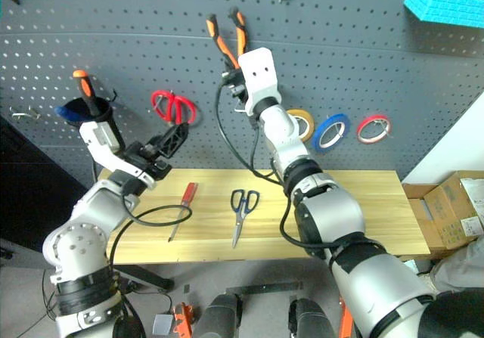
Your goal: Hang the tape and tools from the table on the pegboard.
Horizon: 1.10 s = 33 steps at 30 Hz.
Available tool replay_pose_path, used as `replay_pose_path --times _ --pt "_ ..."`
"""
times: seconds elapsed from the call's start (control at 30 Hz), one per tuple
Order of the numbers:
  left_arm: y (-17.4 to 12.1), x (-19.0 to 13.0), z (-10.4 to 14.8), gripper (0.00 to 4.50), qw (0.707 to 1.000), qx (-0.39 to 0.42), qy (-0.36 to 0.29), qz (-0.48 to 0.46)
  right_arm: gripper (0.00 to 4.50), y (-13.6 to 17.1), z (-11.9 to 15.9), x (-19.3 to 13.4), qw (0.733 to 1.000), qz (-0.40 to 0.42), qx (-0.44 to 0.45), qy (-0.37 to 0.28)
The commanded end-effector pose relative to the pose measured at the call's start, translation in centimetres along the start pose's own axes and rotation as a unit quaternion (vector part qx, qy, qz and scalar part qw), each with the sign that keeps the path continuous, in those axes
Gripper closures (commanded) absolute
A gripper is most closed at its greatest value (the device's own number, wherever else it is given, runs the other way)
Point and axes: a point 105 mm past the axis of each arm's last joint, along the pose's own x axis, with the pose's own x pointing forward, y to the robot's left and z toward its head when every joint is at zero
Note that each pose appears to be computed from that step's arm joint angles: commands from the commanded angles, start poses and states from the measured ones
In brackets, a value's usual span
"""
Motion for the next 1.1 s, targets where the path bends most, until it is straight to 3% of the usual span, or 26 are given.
replay_pose_path --times 0.03,0.5,0.73,1.07,1.1 --pt "-1.2 -0.9 1.4 0.0 1.0 0.013 -0.019 -0.012 2.74 -0.5 2.2 0.9 0.999 -0.011 0.009 -0.029" --pt "-1.4 -2.3 1.3 0.0 1.0 0.013 -0.012 0.008 2.74 -2.1 0.9 0.7 0.999 -0.033 0.012 0.013" --pt "-1.4 -2.2 1.1 0.0 1.0 0.01 -0.009 0.009 2.74 0.1 -2.9 -0.8 0.998 -0.001 0.026 0.061" --pt "-1.6 -0.9 0.6 0.0 1.0 0.002 -0.006 -0.004 2.74 0.1 -3.9 -1.6 0.997 0.017 0.012 0.073" --pt "-1.6 -0.7 0.5 0.0 1.0 0.001 -0.005 -0.005 2.39 -0.1 -3.9 -1.6 0.997 0.015 0.007 0.072"
